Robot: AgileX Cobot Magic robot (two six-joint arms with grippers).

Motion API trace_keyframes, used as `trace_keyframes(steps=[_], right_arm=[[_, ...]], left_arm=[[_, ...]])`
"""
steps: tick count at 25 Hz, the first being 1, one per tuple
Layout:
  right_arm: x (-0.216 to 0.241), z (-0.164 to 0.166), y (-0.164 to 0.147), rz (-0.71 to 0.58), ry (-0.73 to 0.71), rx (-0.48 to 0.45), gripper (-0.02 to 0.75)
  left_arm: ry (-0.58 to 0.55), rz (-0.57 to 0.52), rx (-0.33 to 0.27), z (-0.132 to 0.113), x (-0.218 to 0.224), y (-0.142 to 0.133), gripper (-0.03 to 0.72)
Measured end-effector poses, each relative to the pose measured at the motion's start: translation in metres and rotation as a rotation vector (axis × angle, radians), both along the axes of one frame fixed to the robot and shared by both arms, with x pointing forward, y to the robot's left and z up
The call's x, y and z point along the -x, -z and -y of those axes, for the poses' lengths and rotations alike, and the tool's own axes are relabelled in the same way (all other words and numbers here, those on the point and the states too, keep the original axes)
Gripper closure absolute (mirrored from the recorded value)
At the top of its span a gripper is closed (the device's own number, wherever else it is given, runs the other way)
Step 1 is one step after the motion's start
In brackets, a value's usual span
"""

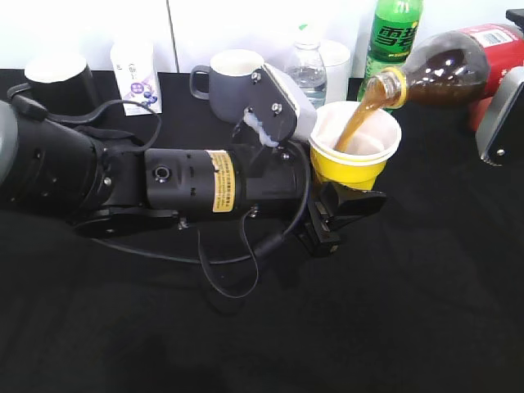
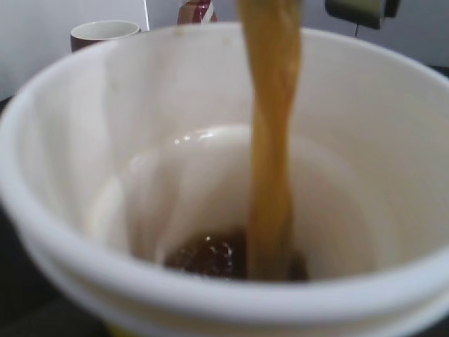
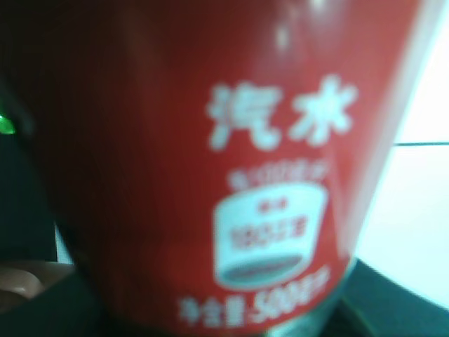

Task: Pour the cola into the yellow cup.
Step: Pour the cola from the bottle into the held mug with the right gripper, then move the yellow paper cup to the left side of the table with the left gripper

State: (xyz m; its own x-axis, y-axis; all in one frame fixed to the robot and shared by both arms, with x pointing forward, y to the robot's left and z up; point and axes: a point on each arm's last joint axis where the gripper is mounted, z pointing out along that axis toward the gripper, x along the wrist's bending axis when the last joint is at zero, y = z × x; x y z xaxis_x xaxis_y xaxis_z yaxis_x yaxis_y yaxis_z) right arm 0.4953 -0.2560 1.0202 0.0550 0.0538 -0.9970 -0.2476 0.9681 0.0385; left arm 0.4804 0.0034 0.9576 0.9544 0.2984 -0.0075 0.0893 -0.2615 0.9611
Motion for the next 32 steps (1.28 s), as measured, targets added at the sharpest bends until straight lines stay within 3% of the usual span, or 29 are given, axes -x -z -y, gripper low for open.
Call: trace_keyframes(steps=[17, 20, 23, 25, 27, 29, 32], right_arm=[[0.0003, 0.0001, -0.0013, 0.01, 0.001, 0.008, 0.371], [0.0002, 0.0001, -0.0004, -0.017, -0.003, -0.056, 0.371], [0.0006, -0.0014, 0.0016, -0.092, -0.031, -0.26, 0.371], [0.0019, -0.0058, 0.0029, -0.175, -0.089, -0.475, 0.371], [0.0027, -0.0081, 0.0033, -0.279, -0.126, -0.784, 0.371], [0.0029, -0.0085, 0.0034, -0.348, -0.137, -1.003, 0.371], [0.0028, -0.0085, 0.0032, -0.42, -0.144, -1.248, 0.371]], left_arm=[[-0.001, -0.001, -0.008, -0.0001, -0.0002, 0.0014, 0.25], [-0.001, -0.001, -0.008, -0.0001, -0.0002, 0.0013, 0.25], [0.005, 0.0, 0.003, 0.0004, 0.0002, 0.0007, 0.25], [0.007, -0.001, 0.005, 0.0006, 0.0003, 0.0013, 0.25], [0.009, -0.001, 0.009, 0.0008, 0.0004, 0.0013, 0.25], [0.009, -0.001, 0.009, 0.0008, 0.0004, 0.0013, 0.25], [0.009, -0.001, 0.009, 0.0008, 0.0004, 0.0013, 0.25]])
